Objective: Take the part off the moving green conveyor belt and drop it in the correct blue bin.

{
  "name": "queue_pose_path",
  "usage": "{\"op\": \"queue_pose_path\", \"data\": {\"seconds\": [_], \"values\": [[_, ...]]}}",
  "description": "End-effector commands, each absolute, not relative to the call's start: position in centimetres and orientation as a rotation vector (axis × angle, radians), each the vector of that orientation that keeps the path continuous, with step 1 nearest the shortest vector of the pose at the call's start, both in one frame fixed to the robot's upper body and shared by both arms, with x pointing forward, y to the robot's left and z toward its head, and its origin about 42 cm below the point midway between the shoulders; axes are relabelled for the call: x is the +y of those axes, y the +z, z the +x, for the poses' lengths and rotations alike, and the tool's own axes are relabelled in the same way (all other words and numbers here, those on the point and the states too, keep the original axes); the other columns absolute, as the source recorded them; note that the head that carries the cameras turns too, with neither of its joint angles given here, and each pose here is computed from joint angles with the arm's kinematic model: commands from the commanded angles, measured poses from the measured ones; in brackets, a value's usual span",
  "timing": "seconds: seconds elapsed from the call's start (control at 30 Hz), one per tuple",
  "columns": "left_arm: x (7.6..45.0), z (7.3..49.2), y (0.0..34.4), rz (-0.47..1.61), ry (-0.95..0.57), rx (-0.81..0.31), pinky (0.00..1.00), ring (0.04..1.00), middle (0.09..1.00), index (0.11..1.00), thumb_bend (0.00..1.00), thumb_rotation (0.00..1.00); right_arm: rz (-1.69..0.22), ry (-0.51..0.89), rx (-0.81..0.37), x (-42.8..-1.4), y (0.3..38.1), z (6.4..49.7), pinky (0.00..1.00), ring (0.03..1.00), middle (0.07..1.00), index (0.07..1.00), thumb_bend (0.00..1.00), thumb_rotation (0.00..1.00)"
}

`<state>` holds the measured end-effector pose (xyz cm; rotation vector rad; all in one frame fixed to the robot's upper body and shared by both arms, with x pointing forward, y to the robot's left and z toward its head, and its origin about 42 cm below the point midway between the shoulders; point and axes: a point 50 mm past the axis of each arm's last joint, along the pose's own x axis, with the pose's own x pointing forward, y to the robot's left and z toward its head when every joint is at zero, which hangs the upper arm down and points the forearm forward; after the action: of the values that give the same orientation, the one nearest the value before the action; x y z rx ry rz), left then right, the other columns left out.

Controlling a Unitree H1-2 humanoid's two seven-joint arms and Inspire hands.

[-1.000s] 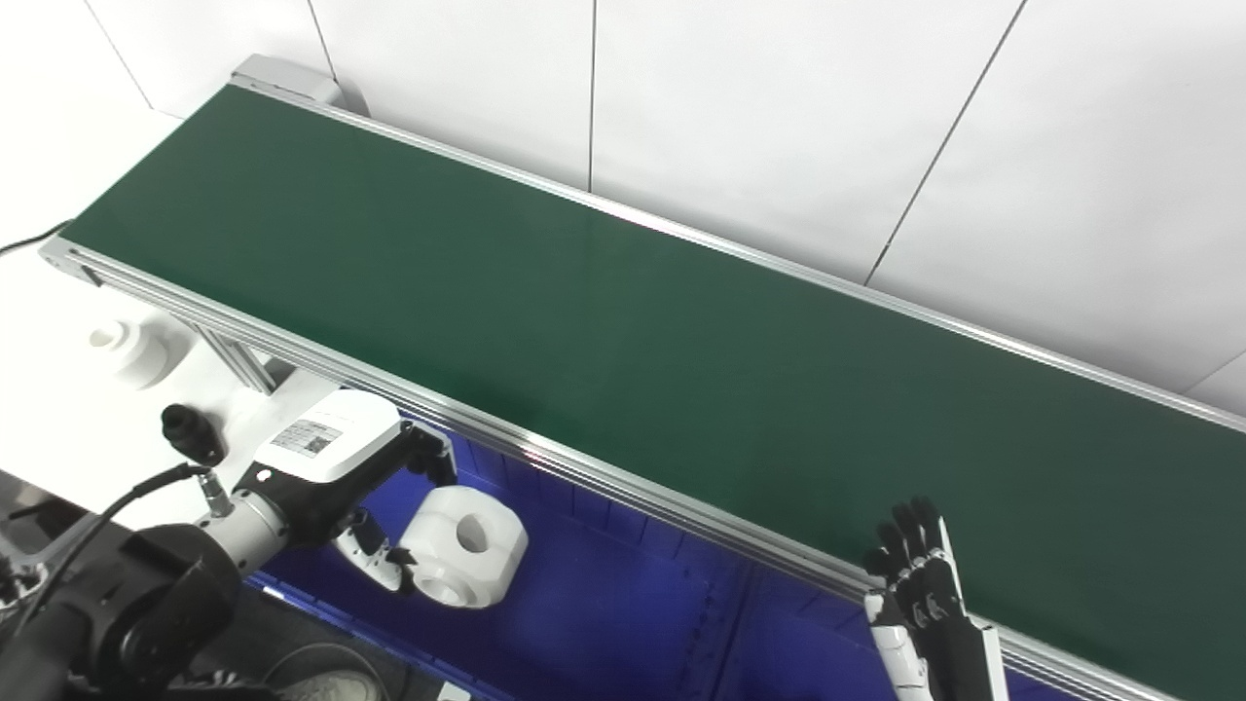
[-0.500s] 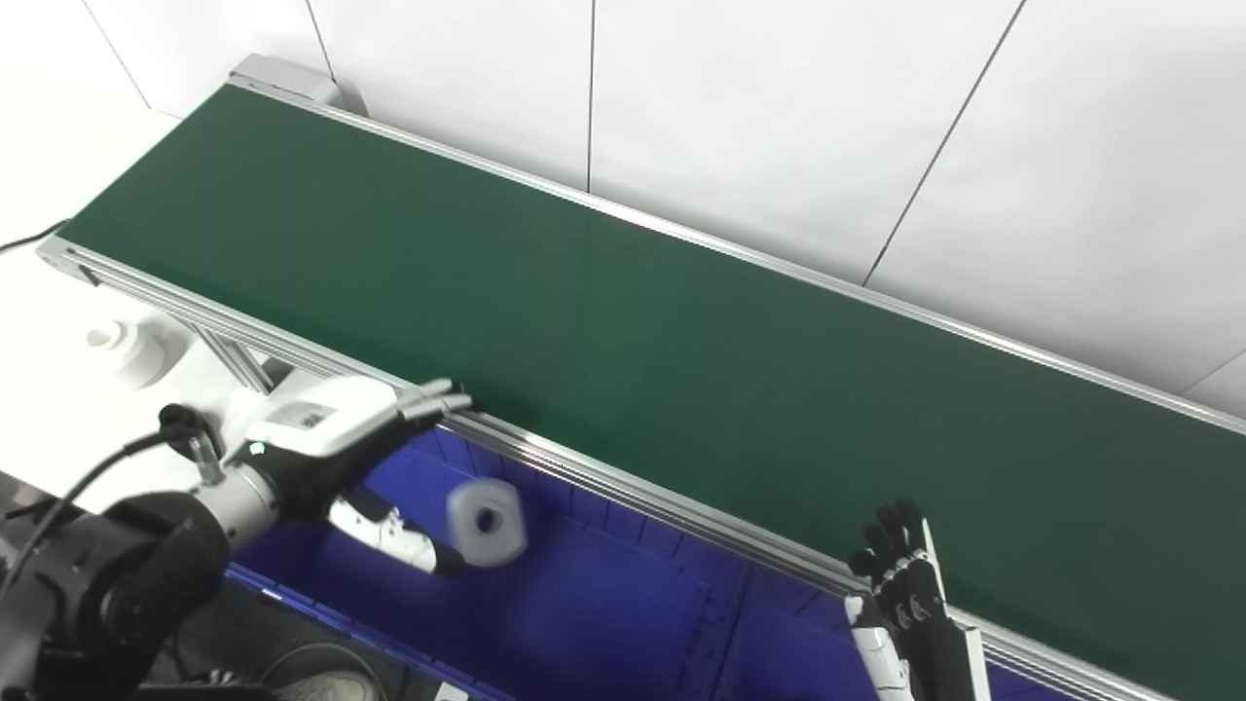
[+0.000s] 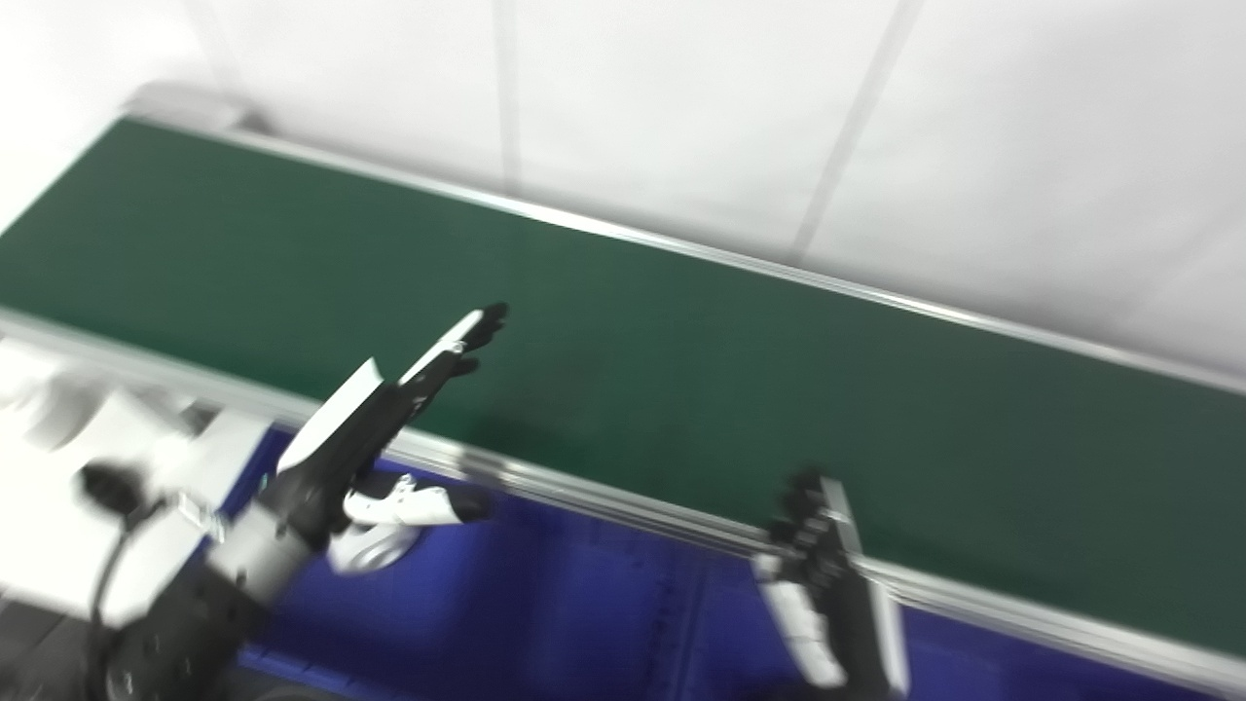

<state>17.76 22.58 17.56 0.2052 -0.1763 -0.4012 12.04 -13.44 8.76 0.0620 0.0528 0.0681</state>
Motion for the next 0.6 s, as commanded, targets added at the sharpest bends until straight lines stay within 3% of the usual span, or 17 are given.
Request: {"op": "queue_pose_path", "data": {"seconds": [0.0,0.1,0.33,0.43,0.57], "values": [[21.2,17.1,17.1,0.076,-0.371,-0.156,1.00,1.000,1.000,1.000,0.97,0.87,0.116,0.057,0.016,-10.8,9.8,12.4,0.95,0.955,0.952,0.959,0.70,0.63],[19.3,16.4,15.8,-0.049,-0.380,-0.076,1.00,1.000,1.000,1.000,0.97,0.88,0.133,0.052,0.017,-9.7,9.9,12.5,0.96,0.959,0.957,0.961,0.69,0.64],[19.0,16.2,12.1,-0.062,-0.436,0.065,1.00,1.000,1.000,1.000,0.96,0.91,0.137,0.028,0.029,-7.4,10.0,13.0,0.95,0.948,0.952,0.950,0.70,0.83],[19.5,17.0,11.0,-0.026,-0.458,0.079,1.00,1.000,1.000,1.000,0.96,0.88,0.137,0.016,0.028,-7.0,9.8,13.3,0.95,0.949,0.954,0.946,0.72,0.90],[19.3,18.0,10.8,0.036,-0.495,0.015,1.00,1.000,1.000,1.000,0.91,0.87,0.119,0.003,0.026,-7.0,10.0,13.6,0.92,0.943,0.953,0.950,0.72,0.93]]}}
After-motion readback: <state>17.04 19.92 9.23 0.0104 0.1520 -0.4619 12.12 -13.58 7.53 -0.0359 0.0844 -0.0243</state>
